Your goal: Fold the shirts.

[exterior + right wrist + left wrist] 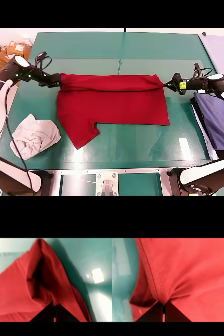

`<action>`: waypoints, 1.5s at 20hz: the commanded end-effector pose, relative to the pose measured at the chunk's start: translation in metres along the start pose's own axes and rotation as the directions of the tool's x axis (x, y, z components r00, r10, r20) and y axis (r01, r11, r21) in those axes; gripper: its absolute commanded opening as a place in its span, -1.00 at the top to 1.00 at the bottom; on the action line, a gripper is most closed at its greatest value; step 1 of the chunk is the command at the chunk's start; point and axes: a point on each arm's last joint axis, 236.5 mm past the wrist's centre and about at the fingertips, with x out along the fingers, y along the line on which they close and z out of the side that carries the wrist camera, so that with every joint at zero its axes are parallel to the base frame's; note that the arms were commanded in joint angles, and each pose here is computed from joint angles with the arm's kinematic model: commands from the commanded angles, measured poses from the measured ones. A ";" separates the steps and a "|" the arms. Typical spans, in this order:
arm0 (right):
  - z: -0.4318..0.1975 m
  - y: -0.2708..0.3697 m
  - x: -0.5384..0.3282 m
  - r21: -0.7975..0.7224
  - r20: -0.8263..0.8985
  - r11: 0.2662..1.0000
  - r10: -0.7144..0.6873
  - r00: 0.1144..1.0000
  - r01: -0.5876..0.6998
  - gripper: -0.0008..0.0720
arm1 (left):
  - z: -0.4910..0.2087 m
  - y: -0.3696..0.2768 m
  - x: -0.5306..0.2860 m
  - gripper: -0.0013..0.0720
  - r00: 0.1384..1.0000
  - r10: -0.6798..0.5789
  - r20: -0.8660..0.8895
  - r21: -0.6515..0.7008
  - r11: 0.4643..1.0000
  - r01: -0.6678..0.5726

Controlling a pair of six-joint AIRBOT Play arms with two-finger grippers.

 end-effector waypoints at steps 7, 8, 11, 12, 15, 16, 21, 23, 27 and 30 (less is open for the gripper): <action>-0.030 0.017 -0.031 -0.028 -0.181 0.998 0.057 0.982 -0.063 -0.20 | -0.042 -0.021 -0.026 -0.70 0.970 -0.078 -0.230 -0.031 0.997 0.073; -0.029 0.017 -0.043 -0.028 -0.200 0.998 0.057 0.978 -0.064 -0.19 | -0.047 -0.018 -0.037 -0.66 0.963 -0.068 -0.261 -0.049 0.997 0.057; -0.029 0.004 -0.073 0.010 -0.218 0.998 0.062 0.974 -0.061 0.94 | -0.059 -0.014 -0.058 0.89 0.949 -0.061 -0.310 -0.107 0.994 0.029; -0.033 -0.001 -0.079 0.023 -0.229 0.998 0.062 0.971 -0.058 0.93 | -0.065 -0.015 -0.063 0.91 0.941 -0.064 -0.334 -0.126 0.992 0.023; -0.059 -0.014 -0.096 0.048 -0.200 0.998 0.052 0.978 -0.043 0.94 | -0.088 -0.030 -0.080 0.92 0.927 -0.066 -0.369 -0.136 0.991 0.016; -0.072 -0.018 -0.100 0.058 -0.175 0.998 0.043 0.984 -0.034 0.94 | -0.099 -0.035 -0.086 0.92 0.932 -0.062 -0.357 -0.135 0.991 0.014; -0.171 -0.040 -0.106 0.151 0.008 0.988 -0.033 0.999 0.032 0.94 | -0.179 -0.058 -0.106 0.92 0.994 0.003 -0.109 -0.229 0.973 -0.028; -0.201 -0.043 -0.097 0.209 0.083 0.978 -0.010 0.996 -0.007 0.93 | -0.207 -0.062 -0.098 0.90 0.999 0.022 0.025 -0.302 0.953 -0.013; -0.237 -0.060 -0.077 0.321 0.093 0.946 0.002 0.996 -0.032 0.06 | -0.269 -0.075 -0.054 -0.68 0.999 -0.037 -0.032 -0.433 0.901 0.020; -0.238 -0.065 -0.076 0.330 0.101 0.944 -0.011 0.995 -0.023 0.06 | -0.277 -0.078 -0.035 -0.68 0.999 -0.047 -0.007 -0.474 0.880 0.038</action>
